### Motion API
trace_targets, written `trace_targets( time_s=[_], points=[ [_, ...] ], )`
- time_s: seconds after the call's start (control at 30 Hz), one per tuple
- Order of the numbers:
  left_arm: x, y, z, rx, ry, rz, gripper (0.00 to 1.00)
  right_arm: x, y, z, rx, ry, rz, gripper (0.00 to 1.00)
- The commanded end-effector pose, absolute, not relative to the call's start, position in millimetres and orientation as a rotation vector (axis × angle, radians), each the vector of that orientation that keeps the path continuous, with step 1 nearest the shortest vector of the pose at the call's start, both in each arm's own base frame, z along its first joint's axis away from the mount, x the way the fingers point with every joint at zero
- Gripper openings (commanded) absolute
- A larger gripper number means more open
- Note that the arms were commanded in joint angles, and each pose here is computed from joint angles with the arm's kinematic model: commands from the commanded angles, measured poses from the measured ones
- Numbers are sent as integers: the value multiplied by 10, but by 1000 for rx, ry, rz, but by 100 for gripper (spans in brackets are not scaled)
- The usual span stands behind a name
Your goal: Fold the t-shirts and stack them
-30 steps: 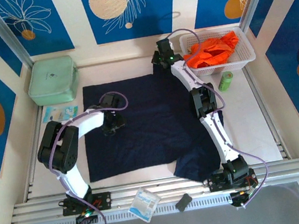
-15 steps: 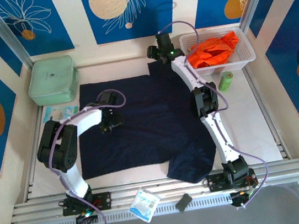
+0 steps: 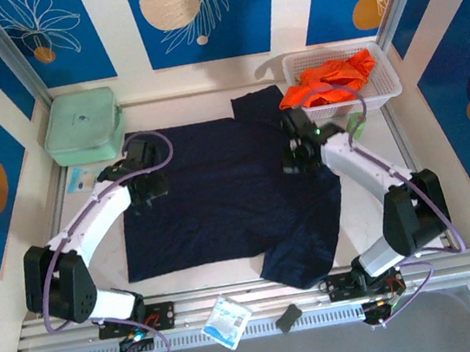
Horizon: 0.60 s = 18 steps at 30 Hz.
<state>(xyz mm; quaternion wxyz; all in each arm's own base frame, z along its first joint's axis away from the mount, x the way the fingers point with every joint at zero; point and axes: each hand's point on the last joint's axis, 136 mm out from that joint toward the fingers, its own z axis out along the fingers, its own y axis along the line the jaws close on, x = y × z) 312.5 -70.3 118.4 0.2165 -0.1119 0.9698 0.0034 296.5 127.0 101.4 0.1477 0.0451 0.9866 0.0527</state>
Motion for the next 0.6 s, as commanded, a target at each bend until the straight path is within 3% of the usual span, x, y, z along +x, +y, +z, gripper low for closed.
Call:
trace_targets(
  time_s=[0.0, 0.13, 0.57],
  points=[
    [2575, -544, 683, -458, 2888, -36, 38, 2178, 1288, 585, 220, 3071, 168, 0],
    [2393, -465, 378, -623, 2918, -182, 24, 1861, 1304, 335, 310, 3139, 156, 0],
    [2474, -382, -44, -684, 2984, -112, 21, 2102, 1226, 32, 385, 3139, -24, 0]
  ],
)
